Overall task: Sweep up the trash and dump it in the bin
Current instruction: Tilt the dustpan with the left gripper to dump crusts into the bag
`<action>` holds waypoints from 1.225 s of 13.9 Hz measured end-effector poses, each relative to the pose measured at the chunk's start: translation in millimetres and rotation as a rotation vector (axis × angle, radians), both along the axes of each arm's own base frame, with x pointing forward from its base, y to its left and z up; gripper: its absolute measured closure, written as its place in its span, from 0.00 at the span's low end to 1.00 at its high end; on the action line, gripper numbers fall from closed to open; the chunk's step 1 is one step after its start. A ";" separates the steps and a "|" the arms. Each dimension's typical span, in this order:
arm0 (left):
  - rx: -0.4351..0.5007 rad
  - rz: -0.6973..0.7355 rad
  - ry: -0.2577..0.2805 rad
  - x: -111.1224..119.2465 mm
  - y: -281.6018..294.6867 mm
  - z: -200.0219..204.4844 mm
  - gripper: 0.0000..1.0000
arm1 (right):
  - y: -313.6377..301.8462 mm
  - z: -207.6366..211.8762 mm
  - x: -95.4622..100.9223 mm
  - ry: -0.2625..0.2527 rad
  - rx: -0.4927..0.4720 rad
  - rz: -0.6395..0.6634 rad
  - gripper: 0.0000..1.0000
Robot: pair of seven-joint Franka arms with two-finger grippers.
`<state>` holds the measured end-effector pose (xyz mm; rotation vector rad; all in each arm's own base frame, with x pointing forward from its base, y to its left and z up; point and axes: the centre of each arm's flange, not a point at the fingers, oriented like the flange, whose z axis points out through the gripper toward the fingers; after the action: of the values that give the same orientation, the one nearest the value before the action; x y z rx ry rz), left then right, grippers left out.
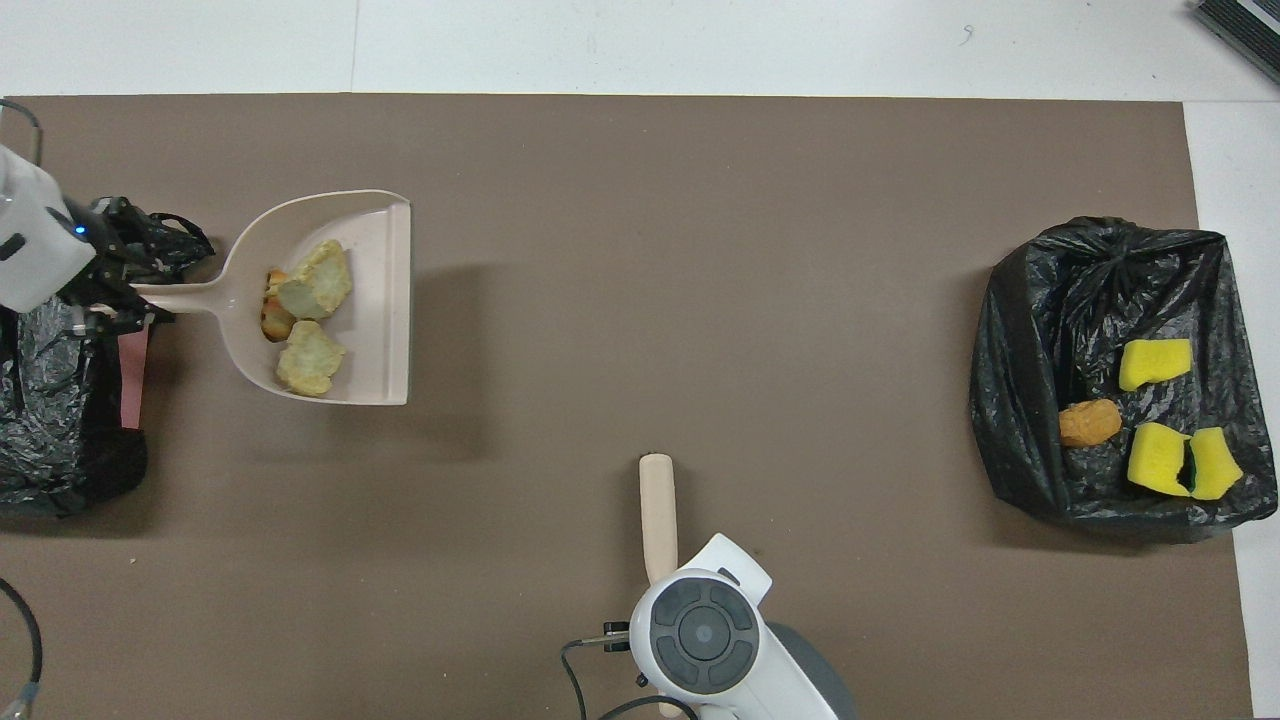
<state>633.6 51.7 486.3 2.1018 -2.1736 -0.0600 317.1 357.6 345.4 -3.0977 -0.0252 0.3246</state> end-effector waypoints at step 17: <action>0.622 0.000 -0.085 -40.5 267.1 63.1 0.68 | -113.0 128.1 177.7 -0.333 0.004 -0.147 0.00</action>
<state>593.1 318.8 549.4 2.4288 -2.4296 -0.7489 494.7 244.6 473.6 -3.0869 0.1926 -0.1962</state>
